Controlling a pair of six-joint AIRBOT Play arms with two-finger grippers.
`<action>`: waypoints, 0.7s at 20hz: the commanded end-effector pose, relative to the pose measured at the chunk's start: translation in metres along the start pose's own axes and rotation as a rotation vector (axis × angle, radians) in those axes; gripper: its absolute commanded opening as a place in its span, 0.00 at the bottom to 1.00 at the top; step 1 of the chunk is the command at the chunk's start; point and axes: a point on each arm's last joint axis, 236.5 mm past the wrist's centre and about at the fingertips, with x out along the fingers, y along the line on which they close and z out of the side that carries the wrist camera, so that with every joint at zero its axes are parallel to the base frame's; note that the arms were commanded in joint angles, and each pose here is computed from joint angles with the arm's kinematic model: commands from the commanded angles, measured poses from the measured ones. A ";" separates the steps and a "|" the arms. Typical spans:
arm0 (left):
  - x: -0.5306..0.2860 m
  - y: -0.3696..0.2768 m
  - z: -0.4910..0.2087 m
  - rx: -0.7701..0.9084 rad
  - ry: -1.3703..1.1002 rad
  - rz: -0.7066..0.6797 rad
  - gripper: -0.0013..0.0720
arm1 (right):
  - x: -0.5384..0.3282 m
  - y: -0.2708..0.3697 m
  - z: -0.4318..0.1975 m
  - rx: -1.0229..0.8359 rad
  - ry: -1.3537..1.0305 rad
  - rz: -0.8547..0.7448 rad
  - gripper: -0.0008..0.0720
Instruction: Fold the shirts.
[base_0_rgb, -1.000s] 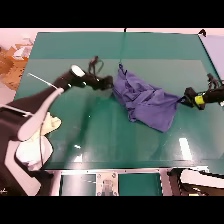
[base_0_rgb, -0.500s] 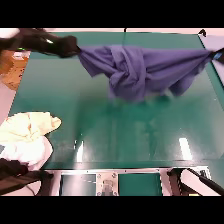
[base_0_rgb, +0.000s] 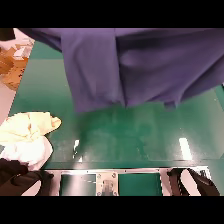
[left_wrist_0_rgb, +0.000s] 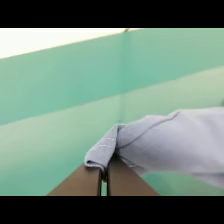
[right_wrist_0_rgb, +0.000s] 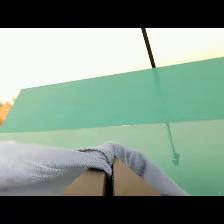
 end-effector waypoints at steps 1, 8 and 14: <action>0.023 0.012 -0.035 0.035 0.086 0.047 0.05 | 0.026 -0.028 -0.016 0.066 0.066 -0.022 0.04; 0.191 -0.010 -0.197 -0.082 0.305 -0.058 0.05 | 0.186 -0.153 -0.196 0.309 0.498 -0.057 0.04; 0.294 -0.031 -0.282 -0.302 0.430 -0.118 0.05 | 0.272 -0.221 -0.331 0.467 0.712 -0.145 0.04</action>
